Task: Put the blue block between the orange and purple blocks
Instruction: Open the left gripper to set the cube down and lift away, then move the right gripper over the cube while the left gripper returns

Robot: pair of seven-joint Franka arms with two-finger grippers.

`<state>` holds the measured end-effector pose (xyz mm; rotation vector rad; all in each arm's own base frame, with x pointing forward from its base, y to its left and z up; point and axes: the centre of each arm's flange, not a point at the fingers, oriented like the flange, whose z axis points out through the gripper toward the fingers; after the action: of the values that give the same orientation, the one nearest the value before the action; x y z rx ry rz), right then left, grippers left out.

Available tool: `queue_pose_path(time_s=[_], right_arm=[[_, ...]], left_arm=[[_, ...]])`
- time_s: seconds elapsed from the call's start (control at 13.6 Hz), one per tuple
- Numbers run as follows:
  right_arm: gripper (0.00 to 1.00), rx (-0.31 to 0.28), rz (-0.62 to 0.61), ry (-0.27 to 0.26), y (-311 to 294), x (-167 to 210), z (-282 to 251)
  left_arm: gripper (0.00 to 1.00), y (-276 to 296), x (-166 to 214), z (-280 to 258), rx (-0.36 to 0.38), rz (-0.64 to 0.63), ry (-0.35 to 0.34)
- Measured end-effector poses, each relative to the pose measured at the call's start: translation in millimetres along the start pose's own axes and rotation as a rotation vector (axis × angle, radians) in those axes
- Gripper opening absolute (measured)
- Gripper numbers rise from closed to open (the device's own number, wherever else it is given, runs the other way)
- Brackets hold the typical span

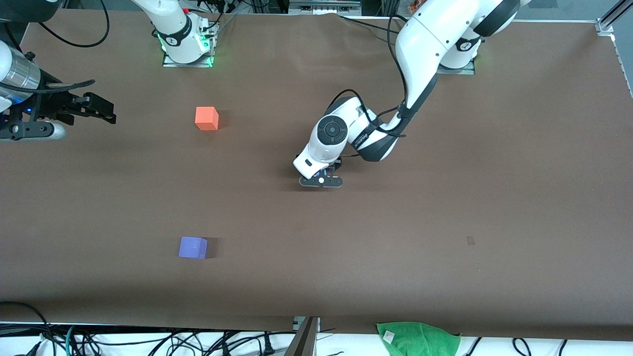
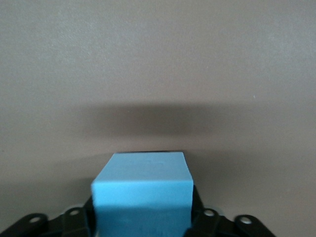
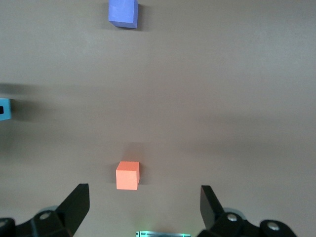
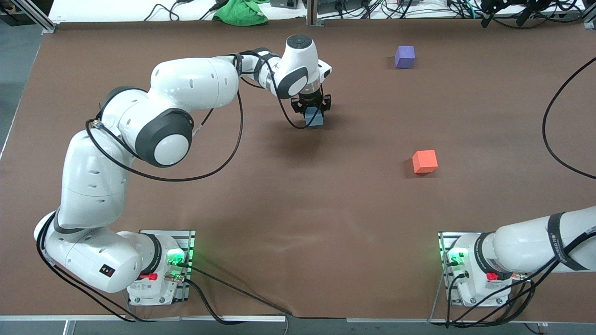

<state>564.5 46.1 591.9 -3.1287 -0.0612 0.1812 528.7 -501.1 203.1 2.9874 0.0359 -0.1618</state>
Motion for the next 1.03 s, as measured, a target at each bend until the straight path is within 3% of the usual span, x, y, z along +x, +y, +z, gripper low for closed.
queue_pose_path(time_s=[0.15, 0.22, 0.37, 0.59, 0.88, 1.03], right_arm=[[1.00, 0.000, 0.000, 0.000, 0.0, 0.0, 0.0], [1.00, 0.000, 0.000, 0.000, 0.0, 0.0, 0.0], [1.00, 0.000, -0.001, 0.000, 0.0, 0.1, 0.1], [1.00, 0.003, -0.002, 0.002, -0.5, 2.9, 2.7], [1.00, 0.006, -0.018, 0.002, -9.4, 4.3, 4.4], [1.00, 0.016, -0.029, 0.001, -15.2, 5.4, 6.2]], left_arm=[[0.96, -1.8, 7.6, -8.1, -0.003, -0.005, 0.015], [1.00, -4.5, 9.8, -11.2, 0.014, -0.002, 0.015], [1.00, -15.5, 10.7, -28.1, 0.121, 0.020, -0.013], [1.00, -55.4, 26.3, -121.7, 0.243, -0.043, -0.037], [1.00, -196.7, 78.6, -255.2, 0.265, -0.273, -0.015], [1.00, -258.8, 87.6, -296.7, 0.267, -0.271, -0.032]])
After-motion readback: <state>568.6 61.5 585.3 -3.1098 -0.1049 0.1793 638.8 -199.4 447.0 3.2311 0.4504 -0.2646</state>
